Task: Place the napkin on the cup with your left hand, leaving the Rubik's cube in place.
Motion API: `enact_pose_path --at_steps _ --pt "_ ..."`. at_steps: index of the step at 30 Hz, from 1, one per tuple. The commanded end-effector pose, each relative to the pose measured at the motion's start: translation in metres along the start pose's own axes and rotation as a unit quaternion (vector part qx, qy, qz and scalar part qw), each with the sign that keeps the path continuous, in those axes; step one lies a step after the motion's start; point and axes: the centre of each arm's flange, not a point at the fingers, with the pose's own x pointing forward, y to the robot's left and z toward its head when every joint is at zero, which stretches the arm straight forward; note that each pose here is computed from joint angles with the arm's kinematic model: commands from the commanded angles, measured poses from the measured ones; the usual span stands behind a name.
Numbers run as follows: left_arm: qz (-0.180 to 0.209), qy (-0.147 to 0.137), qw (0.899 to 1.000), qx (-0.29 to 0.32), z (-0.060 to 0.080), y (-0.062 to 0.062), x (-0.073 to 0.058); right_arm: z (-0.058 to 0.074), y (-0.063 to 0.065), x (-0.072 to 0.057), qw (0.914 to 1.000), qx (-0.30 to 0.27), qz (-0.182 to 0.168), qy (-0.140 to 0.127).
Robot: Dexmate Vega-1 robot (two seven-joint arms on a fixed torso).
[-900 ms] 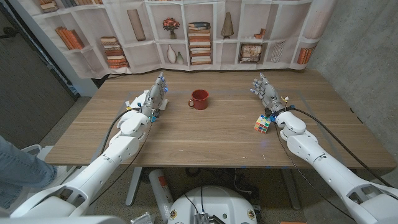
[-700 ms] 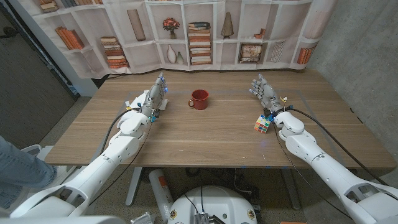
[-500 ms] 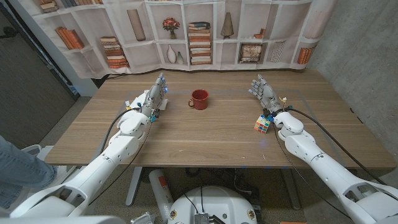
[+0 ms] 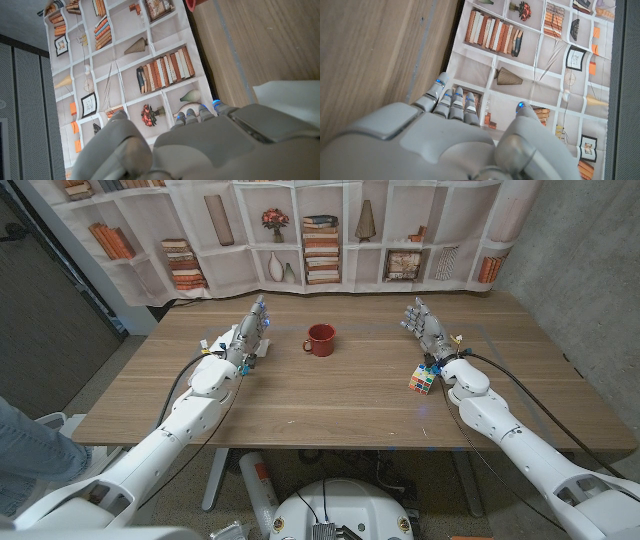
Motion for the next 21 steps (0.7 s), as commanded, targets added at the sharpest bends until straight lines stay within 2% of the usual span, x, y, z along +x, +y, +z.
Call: enact_pose_path --at_steps 1,12,21 --pt "0.002 -0.003 1.0 0.01 0.005 0.006 -0.008 0.01 0.002 -0.001 0.9999 -0.007 -0.001 -0.011" --pt "-0.002 -0.024 0.999 0.024 0.019 0.012 -0.016 0.004 0.005 -0.002 0.9999 -0.005 -0.006 -0.009" --pt "-0.005 -0.038 0.999 0.034 0.025 0.014 -0.023 0.006 0.006 -0.002 0.9999 -0.008 -0.006 -0.014"
